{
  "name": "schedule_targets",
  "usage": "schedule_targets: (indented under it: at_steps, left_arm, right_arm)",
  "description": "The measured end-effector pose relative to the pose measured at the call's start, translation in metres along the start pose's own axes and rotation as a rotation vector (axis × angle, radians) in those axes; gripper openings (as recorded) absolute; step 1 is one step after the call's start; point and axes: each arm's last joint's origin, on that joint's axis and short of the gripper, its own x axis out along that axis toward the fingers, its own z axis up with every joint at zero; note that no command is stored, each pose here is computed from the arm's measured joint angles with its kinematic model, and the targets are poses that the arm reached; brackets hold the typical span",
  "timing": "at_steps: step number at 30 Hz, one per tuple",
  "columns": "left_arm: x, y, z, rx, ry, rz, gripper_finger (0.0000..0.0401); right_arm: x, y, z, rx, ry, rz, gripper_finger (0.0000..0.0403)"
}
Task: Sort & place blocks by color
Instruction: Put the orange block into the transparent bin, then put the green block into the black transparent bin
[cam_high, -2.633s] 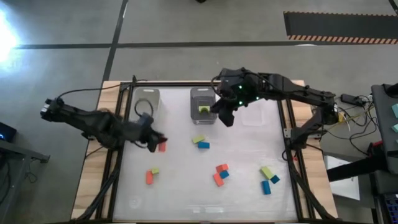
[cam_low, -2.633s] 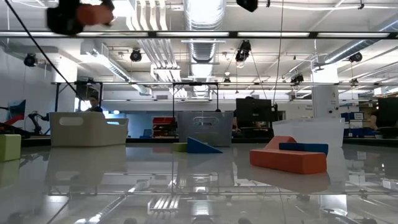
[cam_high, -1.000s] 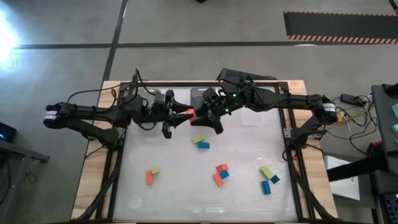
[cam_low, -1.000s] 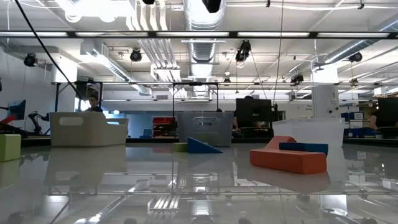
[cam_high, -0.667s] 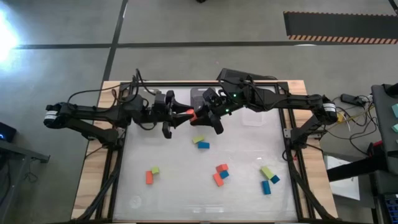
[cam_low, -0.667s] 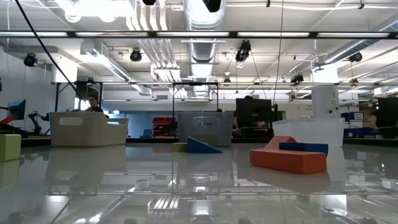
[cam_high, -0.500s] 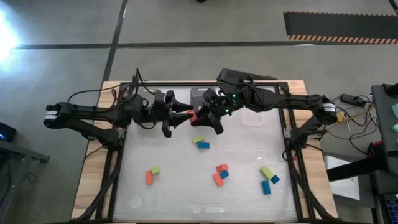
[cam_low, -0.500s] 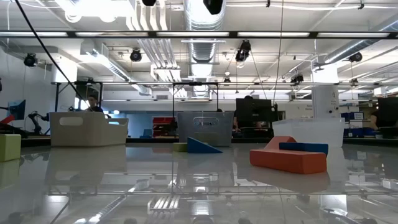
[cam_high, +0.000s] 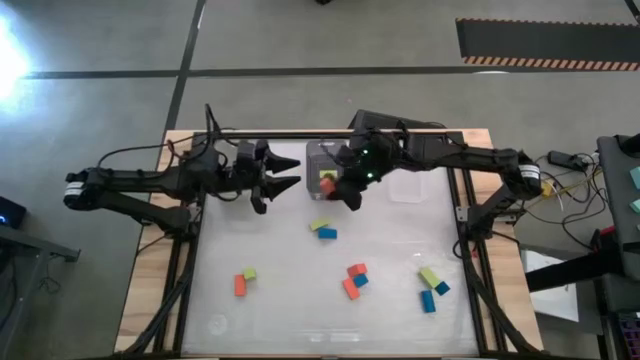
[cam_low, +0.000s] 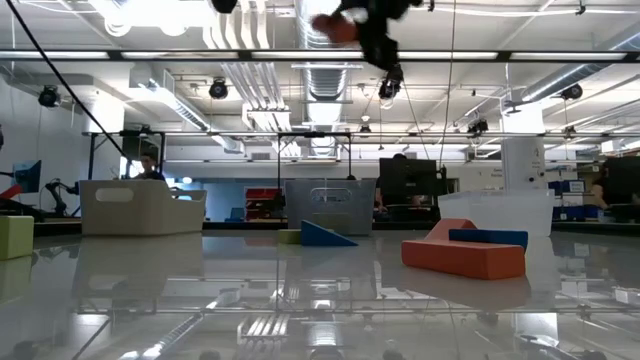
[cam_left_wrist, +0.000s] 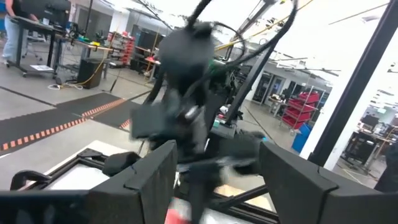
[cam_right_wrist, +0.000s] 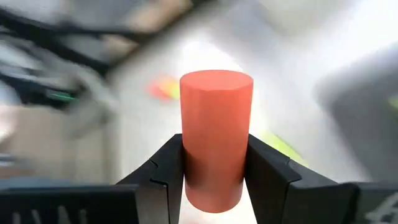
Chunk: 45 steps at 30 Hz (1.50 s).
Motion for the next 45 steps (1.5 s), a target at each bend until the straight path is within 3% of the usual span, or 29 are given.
schedule_targets:
  at_steps: [6,13,17,22,27,32,38,45]
  left_arm:
    - [-0.001,0.001,0.0,-0.001,0.009,0.008,0.0212]
    - [-0.001,0.001,-0.001,-0.001,0.011,0.009,0.0212]
    - [-0.001,0.001,-0.001,-0.001,0.012,0.009,0.0212]
    - [-0.002,0.001,-0.001,0.0,0.017,0.011,0.0212]
    - [-0.002,0.002,-0.003,-0.002,0.022,0.015,0.0212]
    - [-0.003,0.003,-0.006,-0.004,0.026,0.019,0.0212]
    - [-0.005,0.005,-0.008,-0.028,0.023,0.045,0.0212]
    - [-0.007,0.007,-0.011,-0.051,0.026,0.053,0.0212]
  right_arm:
    - [-0.018,-0.053,-0.027,0.146,0.238,-0.468,0.0119]
    - [-0.031,-0.12,-0.056,0.535,0.337,-0.704,0.0119]
    - [-0.035,-0.15,-0.076,0.713,0.367,-0.771,0.0119]
    - [-0.038,-0.167,-0.09,0.821,0.379,-0.812,0.0119]
    - [-0.04,-0.184,-0.104,0.844,0.37,-0.899,0.0119]
    - [-0.041,-0.203,-0.114,0.891,0.314,-0.908,0.0129]
    - [-0.042,-0.206,-0.114,0.9,0.298,-0.909,0.0138]
    - [-0.043,-0.205,-0.107,0.89,0.264,-0.9,0.0177]
